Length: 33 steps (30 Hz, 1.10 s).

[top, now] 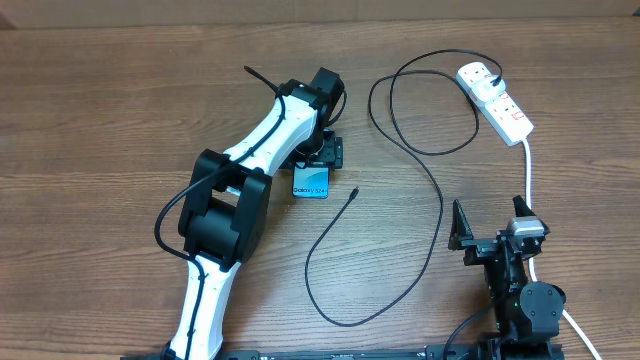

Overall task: Plug charger to phone and switch on socket
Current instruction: 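Close the left gripper on the phone's long sides and grip it, then lift the phone with the left gripper and tilt it upright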

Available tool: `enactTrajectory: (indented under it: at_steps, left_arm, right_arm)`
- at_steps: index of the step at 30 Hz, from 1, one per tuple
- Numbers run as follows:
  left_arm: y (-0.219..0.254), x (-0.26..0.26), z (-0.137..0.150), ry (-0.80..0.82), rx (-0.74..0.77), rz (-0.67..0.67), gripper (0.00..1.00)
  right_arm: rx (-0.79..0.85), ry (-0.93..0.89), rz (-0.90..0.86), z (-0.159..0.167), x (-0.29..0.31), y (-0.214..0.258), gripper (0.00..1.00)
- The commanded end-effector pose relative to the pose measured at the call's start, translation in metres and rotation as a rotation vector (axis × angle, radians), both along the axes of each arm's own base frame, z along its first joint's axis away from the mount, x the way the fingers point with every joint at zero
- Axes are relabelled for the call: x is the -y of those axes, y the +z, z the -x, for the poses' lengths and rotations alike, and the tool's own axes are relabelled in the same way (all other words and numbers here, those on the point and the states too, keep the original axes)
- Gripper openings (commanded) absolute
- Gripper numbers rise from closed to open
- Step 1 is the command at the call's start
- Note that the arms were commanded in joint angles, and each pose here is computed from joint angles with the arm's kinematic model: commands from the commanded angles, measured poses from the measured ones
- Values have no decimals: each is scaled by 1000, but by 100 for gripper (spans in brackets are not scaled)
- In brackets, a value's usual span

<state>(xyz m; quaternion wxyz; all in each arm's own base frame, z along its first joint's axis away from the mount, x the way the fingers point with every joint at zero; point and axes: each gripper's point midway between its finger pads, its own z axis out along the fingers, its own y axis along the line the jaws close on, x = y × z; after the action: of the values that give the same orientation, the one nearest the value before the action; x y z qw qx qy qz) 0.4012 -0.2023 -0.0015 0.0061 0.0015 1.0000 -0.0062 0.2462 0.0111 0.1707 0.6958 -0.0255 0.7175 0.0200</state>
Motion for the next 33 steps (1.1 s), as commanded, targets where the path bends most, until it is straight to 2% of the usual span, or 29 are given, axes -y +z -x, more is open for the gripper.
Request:
enactTrajectory:
  at_steps: [1, 3, 11, 22, 33]
  left_arm:
    - [-53, -15, 22, -18, -126, -67, 86]
    - [-53, -15, 22, -27, -126, -66, 86]
    - [-53, -17, 22, -29, -124, -77, 74]
    - [-45, -15, 24, -2, -147, -72, 71]
    - [-14, 9, 25, 41, -233, 116, 66]
  right_arm:
    - [8, -1, 4, 0, 0, -1, 100]
    - [8, -1, 4, 0, 0, -1, 100]
    - [8, -1, 4, 0, 0, -1, 100]
    - [8, -1, 4, 0, 0, -1, 100]
    - [8, -1, 5, 0, 0, -1, 100]
